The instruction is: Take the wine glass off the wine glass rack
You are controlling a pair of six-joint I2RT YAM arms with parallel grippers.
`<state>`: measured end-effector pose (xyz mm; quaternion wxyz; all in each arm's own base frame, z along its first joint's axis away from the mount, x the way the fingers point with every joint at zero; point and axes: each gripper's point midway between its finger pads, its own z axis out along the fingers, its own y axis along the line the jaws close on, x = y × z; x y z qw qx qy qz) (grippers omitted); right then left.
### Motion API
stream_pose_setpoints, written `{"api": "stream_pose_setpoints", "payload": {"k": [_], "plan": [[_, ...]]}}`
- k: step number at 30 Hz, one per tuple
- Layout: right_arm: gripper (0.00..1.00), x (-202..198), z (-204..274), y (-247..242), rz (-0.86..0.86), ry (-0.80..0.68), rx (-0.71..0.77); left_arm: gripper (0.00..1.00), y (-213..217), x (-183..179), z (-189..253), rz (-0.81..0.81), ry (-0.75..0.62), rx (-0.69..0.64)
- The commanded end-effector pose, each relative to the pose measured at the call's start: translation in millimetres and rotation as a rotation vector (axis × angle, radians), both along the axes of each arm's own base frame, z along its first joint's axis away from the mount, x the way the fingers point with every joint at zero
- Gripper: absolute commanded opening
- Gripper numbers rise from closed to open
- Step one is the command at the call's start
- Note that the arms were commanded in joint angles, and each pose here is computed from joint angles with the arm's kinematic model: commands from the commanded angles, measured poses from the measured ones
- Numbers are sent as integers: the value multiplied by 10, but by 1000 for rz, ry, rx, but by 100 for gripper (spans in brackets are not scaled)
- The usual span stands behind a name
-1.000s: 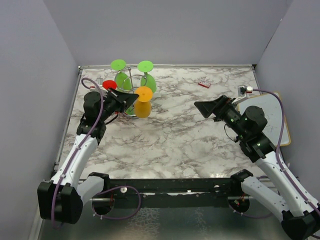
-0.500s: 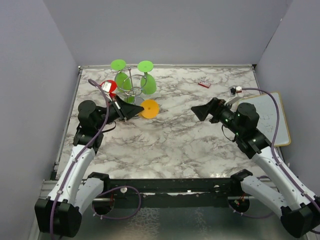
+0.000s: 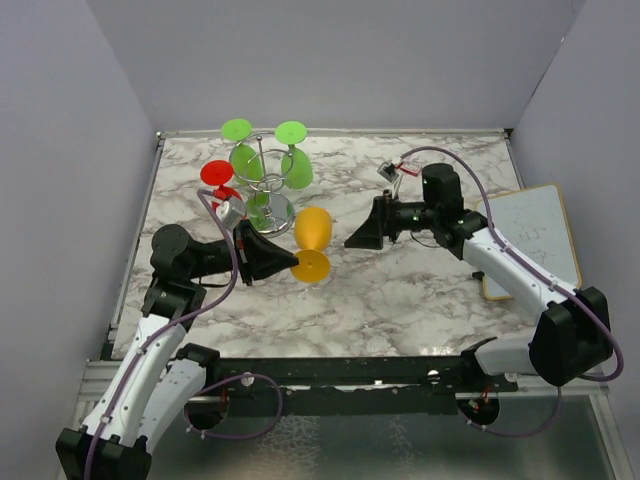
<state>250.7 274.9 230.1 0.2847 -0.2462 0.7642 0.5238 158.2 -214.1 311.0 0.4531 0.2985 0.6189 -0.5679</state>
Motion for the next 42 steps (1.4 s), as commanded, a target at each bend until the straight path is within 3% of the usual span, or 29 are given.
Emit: {"api": "stream_pose_setpoints", "payload": {"k": [1, 12, 16, 31, 42], "plan": [[95, -235, 435, 117, 174, -27, 172, 0, -12, -239, 97, -100, -162, 4], [94, -80, 724, -168, 148, -47, 301, 0, -106, -621, 735, -195, -199, -137], [94, -158, 884, -164, 211, -57, 348, 0, -121, -740, 890, -237, -242, -151], [86, -871, 1443, -284, 357, 40, 457, 0, -143, -908, 1008, -315, -319, -154], [80, -828, 1499, -209, 339, 110, 458, 0, -160, -1012, 1049, -362, -341, -159]]}}
